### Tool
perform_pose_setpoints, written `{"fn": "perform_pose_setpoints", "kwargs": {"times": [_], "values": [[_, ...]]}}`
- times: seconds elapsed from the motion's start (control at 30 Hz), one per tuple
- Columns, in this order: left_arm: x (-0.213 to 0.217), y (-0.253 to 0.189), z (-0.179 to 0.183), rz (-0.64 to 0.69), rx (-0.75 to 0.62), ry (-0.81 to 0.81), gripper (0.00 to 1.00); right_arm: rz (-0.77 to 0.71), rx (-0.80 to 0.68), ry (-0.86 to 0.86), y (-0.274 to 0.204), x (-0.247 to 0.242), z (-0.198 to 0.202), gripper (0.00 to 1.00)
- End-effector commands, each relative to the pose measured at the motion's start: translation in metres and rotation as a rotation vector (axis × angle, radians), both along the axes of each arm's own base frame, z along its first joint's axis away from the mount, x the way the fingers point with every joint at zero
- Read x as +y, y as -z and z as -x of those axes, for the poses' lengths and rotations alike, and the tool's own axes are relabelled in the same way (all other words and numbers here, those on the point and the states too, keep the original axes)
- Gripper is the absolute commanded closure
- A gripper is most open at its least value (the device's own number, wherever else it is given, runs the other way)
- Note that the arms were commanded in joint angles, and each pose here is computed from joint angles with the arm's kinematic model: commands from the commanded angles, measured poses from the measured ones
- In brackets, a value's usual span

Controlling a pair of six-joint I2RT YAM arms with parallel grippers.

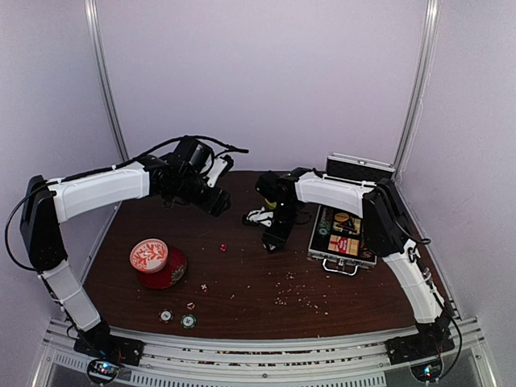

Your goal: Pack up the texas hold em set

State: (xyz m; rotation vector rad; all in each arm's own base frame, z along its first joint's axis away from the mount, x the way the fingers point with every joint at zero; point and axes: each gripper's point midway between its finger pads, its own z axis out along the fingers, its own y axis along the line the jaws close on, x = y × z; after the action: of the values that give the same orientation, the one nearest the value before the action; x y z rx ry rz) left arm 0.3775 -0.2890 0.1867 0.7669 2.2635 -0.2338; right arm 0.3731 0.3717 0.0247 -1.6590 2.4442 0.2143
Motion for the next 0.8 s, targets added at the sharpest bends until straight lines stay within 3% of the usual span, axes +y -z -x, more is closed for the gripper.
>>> {"fn": "perform_pose_setpoints", "kwargs": {"times": [0.0, 0.23, 0.53, 0.77], "values": [[0.000, -0.025, -0.005, 0.050, -0.043, -0.010, 0.34, 0.023, 0.033, 0.019, 0.025, 0.002, 0.003, 0.39], [0.000, -0.025, -0.004, 0.052, -0.041, -0.008, 0.34, 0.038, 0.050, 0.022, 0.034, 0.000, 0.005, 0.41], [-0.001, -0.024, -0.004, 0.055, -0.036, -0.001, 0.34, 0.055, 0.069, 0.018, 0.036, -0.004, 0.010, 0.54], [-0.001, -0.024, -0.004, 0.050, -0.039, -0.001, 0.34, 0.030, 0.070, 0.008, 0.007, -0.007, 0.020, 0.57]]}}
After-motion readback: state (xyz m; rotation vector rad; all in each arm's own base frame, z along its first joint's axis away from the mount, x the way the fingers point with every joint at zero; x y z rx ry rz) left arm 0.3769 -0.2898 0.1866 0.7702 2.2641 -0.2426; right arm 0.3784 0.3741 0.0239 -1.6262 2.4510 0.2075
